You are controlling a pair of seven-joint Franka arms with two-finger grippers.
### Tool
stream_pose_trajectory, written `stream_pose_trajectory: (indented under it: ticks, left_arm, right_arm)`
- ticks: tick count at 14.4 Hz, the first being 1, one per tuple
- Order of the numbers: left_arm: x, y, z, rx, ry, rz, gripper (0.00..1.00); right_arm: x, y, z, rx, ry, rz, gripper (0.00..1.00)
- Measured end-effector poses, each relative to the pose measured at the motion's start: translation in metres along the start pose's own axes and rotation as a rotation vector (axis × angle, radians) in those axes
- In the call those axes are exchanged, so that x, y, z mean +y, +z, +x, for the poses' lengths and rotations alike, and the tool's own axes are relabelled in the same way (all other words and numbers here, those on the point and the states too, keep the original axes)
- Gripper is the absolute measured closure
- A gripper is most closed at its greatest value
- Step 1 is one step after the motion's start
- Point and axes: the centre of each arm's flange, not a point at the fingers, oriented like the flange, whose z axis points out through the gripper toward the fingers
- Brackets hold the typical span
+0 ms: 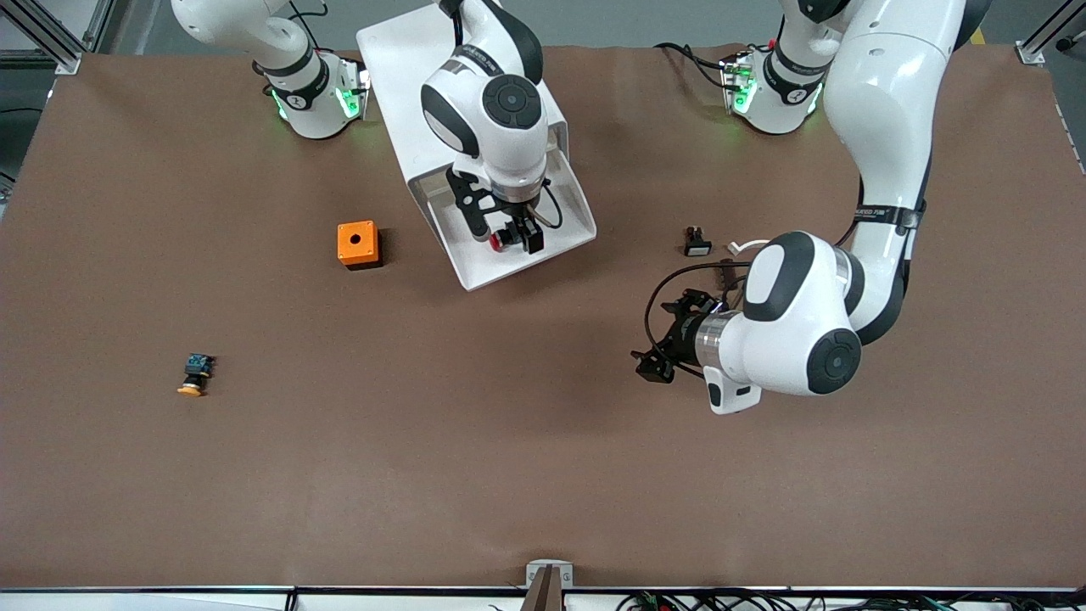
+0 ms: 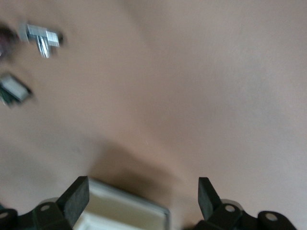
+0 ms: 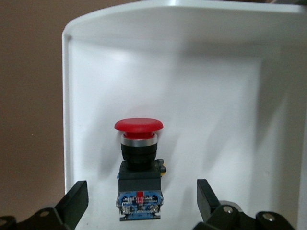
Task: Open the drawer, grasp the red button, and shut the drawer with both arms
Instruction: 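Lower the right gripper onto the red button while the left gripper withdraws, then grasp the red button with the right gripper and lift it out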
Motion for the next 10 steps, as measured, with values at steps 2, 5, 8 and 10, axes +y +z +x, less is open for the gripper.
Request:
stream_pose_trajectory:
  ticks: [2,5,8,10]
  left_arm:
    - [0.004,0.000,-0.003,0.103,0.132,0.002,0.00]
    - [0.013,0.007,-0.013,0.152,0.309,-0.012,0.00]
    - [0.023,0.028,-0.038,0.169,0.383,-0.028,0.00]
    - [0.030,0.054,-0.062,0.173,0.417,-0.023,0.00]
  right_arm:
    - [-0.001,0.004,0.001,0.014,-0.006,0.000,0.00]
    - [-0.002,0.007,0.003,0.022,-0.005,-0.002,0.16]
    - [-0.002,0.007,0.004,0.022,-0.004,-0.002,0.50]
    - [-0.003,0.006,0.004,0.022,-0.004,-0.001,0.57]
